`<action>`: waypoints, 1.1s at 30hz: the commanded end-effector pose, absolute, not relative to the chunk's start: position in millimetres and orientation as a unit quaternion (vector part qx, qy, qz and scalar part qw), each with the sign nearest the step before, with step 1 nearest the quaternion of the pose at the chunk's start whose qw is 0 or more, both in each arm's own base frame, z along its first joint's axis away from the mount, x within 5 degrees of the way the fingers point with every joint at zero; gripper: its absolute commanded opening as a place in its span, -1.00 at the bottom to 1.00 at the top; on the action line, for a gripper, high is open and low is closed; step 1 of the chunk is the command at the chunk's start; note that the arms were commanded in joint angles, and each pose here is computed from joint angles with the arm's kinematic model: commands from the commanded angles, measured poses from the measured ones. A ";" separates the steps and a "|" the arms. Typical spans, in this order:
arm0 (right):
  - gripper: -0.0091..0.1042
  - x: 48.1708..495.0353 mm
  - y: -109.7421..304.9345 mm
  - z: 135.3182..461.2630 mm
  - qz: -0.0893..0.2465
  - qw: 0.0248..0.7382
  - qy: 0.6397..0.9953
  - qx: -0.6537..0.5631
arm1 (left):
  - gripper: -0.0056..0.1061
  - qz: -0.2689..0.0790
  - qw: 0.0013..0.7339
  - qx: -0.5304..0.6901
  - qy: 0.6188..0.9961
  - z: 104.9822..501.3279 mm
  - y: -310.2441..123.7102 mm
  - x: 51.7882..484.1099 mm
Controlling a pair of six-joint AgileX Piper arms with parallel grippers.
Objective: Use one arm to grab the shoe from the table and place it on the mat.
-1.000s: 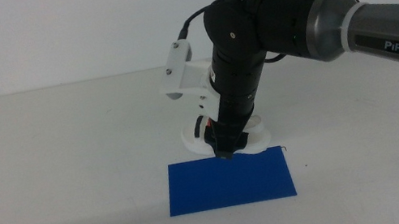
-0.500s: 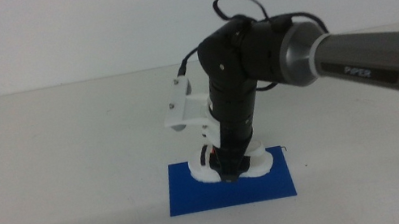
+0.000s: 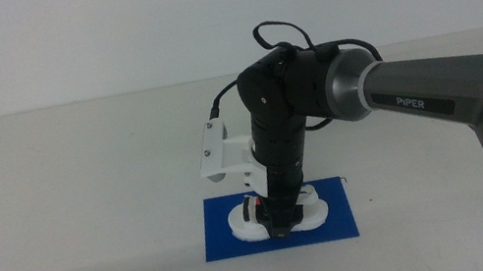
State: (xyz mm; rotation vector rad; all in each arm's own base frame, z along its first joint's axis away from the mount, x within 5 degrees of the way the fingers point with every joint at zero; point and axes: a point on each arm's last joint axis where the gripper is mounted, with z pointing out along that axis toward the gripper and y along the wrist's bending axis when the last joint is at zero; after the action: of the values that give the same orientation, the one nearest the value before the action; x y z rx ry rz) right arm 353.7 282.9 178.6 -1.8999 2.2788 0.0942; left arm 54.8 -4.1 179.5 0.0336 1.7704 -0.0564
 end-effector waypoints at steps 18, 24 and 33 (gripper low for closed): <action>-0.20 356.6 281.0 216.2 0.034 0.141 0.759 -0.634 | 0.78 -0.029 0.665 0.009 0.746 185.0 -3.8 55.3; -0.20 358.7 281.5 216.7 0.028 0.152 0.757 -0.635 | 0.78 -0.029 0.665 0.009 0.746 185.0 -3.8 55.3; -0.20 360.1 281.0 216.9 0.021 0.156 0.755 -0.636 | 0.78 -0.029 0.665 0.009 0.746 185.0 -3.8 55.3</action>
State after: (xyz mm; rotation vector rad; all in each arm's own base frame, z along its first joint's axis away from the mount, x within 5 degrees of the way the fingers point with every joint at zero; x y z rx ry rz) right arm 355.9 284.0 179.0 -1.8878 2.2547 0.0842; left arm 54.8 -4.1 179.5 0.0336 1.7704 -0.0564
